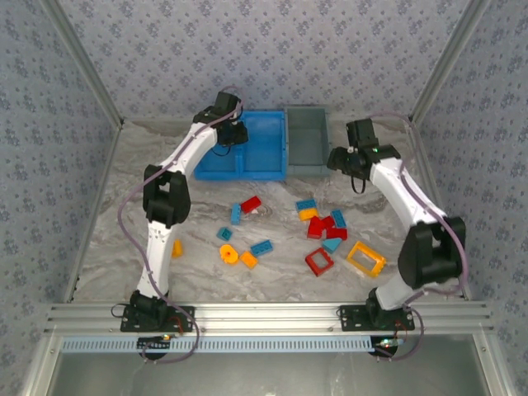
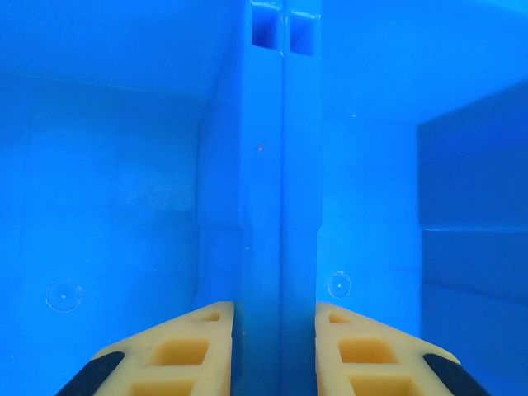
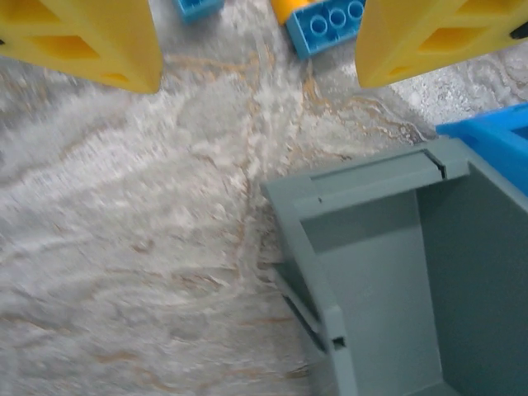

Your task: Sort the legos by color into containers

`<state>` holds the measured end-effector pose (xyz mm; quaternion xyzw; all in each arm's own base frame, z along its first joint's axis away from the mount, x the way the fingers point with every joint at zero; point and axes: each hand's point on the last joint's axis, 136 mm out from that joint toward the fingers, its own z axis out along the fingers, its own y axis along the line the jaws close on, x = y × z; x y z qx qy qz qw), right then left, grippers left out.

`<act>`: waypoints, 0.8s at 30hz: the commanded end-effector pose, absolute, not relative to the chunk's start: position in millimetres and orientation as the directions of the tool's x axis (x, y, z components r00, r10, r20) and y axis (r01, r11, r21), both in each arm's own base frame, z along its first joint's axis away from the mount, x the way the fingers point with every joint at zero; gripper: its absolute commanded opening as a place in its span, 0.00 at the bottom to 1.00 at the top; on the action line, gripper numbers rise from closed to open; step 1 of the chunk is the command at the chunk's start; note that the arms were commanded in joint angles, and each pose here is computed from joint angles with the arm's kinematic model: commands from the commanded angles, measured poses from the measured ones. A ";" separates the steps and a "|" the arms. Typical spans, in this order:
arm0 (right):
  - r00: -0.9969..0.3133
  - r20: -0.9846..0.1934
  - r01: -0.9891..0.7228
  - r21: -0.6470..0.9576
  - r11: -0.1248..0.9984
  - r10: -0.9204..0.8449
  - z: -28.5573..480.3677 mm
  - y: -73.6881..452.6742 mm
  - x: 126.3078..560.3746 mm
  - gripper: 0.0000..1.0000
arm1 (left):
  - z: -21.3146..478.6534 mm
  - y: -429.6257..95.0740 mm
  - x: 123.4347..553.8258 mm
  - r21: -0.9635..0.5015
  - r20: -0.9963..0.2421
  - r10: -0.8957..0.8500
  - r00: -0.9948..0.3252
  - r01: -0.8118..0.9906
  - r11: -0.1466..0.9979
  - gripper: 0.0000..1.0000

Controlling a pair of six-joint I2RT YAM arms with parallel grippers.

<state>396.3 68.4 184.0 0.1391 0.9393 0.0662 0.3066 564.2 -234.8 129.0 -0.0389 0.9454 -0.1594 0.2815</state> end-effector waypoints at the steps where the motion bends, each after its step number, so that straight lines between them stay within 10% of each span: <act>1: -0.739 -0.544 0.331 0.220 0.917 0.397 187.5 54.8 354.3 0.65 | 133.9 -236.8 570.1 -0.340 -0.528 -0.180 -0.830 0.012 0.940 0.00; 24: -0.780 -0.406 0.447 0.170 0.878 0.476 140.8 47.8 237.9 0.63 | 146.8 -240.6 575.7 -0.379 -0.536 -0.140 -0.832 0.089 0.921 0.09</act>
